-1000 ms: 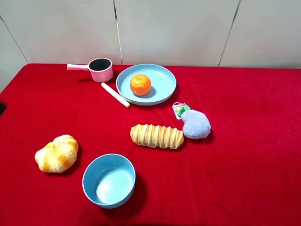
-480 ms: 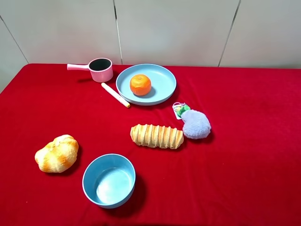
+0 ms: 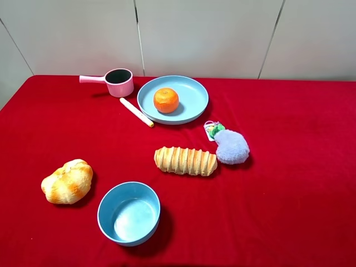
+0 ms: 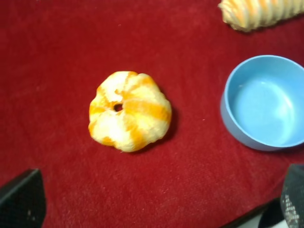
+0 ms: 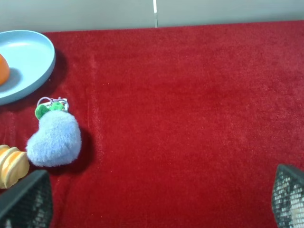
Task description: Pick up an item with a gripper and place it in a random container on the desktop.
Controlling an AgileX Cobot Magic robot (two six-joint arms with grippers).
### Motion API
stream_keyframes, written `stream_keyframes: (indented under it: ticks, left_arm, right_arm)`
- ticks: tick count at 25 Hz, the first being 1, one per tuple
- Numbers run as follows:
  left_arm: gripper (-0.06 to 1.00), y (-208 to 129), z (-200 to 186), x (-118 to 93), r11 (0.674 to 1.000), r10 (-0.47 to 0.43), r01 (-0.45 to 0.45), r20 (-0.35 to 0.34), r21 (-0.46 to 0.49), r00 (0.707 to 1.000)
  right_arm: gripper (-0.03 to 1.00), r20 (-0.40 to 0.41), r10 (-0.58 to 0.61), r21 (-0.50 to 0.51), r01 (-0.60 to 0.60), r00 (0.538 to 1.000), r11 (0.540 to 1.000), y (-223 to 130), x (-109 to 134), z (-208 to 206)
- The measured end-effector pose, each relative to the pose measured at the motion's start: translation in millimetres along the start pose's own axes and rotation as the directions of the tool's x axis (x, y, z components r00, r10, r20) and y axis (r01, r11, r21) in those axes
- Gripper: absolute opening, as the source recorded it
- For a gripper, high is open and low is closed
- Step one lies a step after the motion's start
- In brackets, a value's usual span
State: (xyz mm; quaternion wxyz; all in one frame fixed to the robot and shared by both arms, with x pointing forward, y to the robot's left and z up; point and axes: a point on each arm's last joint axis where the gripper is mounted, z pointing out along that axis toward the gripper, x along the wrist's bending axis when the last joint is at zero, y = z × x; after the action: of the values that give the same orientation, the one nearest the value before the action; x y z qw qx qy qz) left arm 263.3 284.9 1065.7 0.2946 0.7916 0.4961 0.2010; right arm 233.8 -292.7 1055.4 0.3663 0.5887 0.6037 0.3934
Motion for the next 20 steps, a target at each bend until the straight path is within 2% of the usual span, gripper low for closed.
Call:
stream_keyframes:
  ticks: [6, 12, 17, 20]
  left_arm:
    - [0.99, -22, 3, -2, 0.996, -0.075, 0.071, -0.073, -0.052, 0.994]
    - [0.99, -36, 3, -5, 0.97, -0.213, 0.197, -0.115, -0.141, 0.97]
    - [0.99, -45, -4, -7, 0.958, -0.219, 0.184, -0.141, -0.221, 0.965]
    - [0.99, -46, -5, -6, 0.957, -0.215, 0.175, -0.16, -0.232, 0.963]
  right_arm:
    - [0.69, 0.0, 0.0, 0.0, 0.0, 1.0, 1.0, 0, 0, 0]
    - [0.69, 0.0, 0.0, 0.0, 0.0, 1.0, 1.0, 0, 0, 0]
    - [0.69, 0.0, 0.0, 0.0, 0.0, 1.0, 1.0, 0, 0, 0]
    - [0.69, 0.0, 0.0, 0.0, 0.0, 1.0, 1.0, 0, 0, 0]
